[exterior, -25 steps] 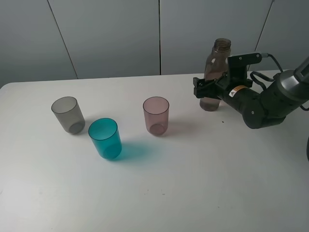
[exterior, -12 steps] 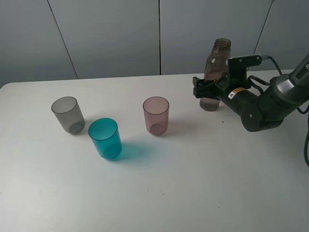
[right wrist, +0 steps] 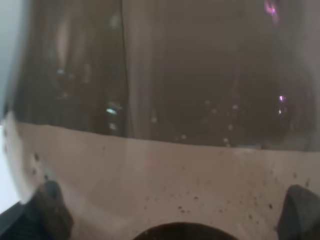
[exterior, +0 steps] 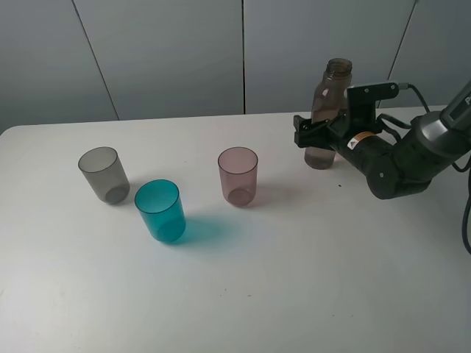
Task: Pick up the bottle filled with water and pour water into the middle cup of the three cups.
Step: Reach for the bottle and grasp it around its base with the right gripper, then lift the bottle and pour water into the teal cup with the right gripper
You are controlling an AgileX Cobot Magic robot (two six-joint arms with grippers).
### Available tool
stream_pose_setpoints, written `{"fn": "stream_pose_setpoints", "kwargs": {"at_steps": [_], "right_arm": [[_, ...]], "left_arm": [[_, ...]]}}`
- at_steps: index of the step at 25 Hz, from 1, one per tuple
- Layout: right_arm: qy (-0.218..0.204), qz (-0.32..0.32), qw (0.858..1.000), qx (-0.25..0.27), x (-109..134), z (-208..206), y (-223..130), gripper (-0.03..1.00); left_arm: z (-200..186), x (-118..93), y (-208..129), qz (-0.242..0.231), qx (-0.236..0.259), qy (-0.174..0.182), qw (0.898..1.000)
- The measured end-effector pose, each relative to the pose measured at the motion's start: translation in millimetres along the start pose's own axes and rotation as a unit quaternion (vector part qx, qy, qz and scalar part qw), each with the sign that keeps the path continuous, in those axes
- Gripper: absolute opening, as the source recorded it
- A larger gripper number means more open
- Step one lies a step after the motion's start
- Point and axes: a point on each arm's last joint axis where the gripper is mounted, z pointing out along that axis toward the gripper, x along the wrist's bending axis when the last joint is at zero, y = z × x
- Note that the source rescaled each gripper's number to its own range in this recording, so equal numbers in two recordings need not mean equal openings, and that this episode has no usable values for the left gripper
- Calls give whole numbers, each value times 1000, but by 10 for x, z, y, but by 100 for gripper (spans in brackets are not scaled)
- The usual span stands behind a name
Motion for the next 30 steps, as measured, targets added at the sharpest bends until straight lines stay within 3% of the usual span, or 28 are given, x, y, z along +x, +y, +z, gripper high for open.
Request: {"fn": "stream_pose_setpoints", "kwargs": {"at_steps": [1, 2, 4, 5, 18, 26, 30], "right_arm": [[0, 0, 1000, -1, 0, 0, 2, 90], [0, 0, 1000, -1, 0, 0, 2, 72], [-1, 1, 1000, -4, -2, 1, 8, 0], [-1, 0, 1000, -4, -2, 1, 8, 4], [9, -18, 1000, 3, 19, -7, 42, 4], [100, -71, 992, -30, 210, 82, 507, 4], [149, -90, 984, -42, 426, 241, 759, 4]], "left_arm": [[0, 0, 0, 0, 0, 0, 1000], [0, 0, 0, 0, 0, 0, 1000], [0, 0, 0, 0, 0, 0, 1000], [0, 0, 0, 0, 0, 0, 1000], [0, 0, 0, 0, 0, 0, 1000], [0, 0, 0, 2, 0, 0, 1000], [0, 0, 0, 2, 0, 0, 1000]]}}
